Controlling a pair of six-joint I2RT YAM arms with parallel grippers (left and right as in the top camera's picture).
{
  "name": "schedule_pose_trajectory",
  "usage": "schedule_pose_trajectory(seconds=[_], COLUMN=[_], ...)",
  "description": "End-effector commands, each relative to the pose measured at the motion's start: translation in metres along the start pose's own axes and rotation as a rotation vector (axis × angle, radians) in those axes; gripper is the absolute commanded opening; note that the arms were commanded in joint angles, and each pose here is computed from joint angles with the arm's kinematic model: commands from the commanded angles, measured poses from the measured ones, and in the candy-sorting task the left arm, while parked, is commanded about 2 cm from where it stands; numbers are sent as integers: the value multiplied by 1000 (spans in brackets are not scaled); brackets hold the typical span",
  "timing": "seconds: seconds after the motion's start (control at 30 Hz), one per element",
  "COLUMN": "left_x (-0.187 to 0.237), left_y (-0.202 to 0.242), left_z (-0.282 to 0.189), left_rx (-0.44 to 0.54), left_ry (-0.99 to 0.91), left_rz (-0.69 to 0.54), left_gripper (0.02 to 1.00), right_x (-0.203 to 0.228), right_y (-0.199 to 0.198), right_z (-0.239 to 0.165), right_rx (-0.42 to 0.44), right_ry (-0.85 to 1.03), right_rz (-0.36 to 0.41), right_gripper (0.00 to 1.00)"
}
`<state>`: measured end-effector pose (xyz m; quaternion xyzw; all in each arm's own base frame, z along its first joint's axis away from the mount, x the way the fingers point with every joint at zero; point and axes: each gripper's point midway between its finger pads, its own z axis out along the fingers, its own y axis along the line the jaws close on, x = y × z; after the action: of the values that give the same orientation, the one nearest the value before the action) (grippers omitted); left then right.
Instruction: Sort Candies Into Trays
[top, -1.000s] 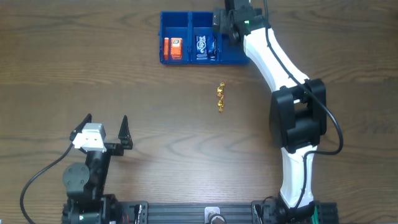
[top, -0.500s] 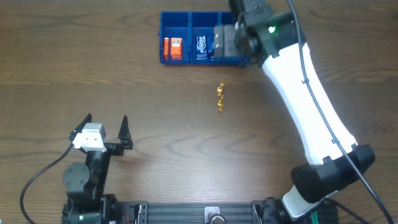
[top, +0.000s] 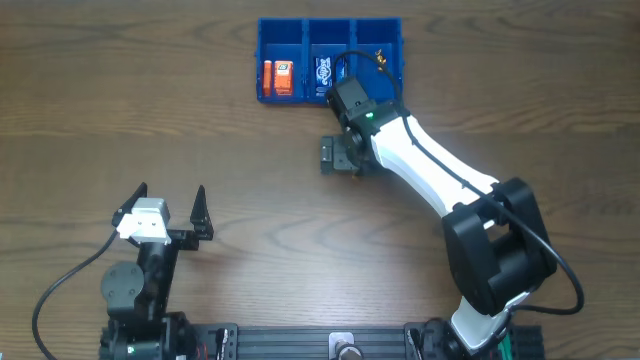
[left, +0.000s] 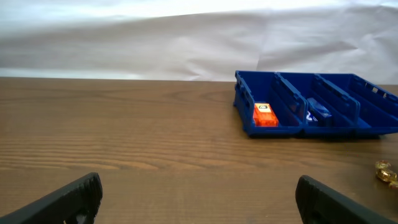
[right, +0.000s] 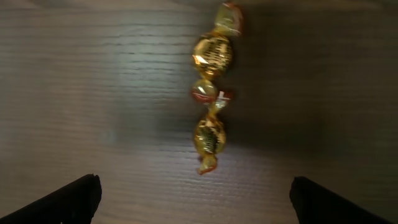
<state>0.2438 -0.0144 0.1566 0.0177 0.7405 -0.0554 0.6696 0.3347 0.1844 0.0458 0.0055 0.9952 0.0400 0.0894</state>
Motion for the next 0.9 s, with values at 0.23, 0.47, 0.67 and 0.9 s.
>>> schedule_pose_trajectory(seconds=[0.23, 0.47, 0.67, 0.9], left_x=[16, 16, 16, 16], left_y=[-3, -3, -3, -3], left_z=[1, 1, 1, 1], left_rx=[20, 20, 20, 20], left_ry=[44, 44, 44, 44], left_rz=[-1, -1, -1, -1], left_gripper=[998, 998, 998, 998], right_x=[6, 2, -5, -5], right_y=[-9, -15, -20, -13], right_z=[40, 42, 41, 42], right_rx=[56, 88, 120, 113], right_ry=[29, 7, -26, -40], right_rz=[49, 44, 40, 17], right_gripper=[1000, 989, 958, 915])
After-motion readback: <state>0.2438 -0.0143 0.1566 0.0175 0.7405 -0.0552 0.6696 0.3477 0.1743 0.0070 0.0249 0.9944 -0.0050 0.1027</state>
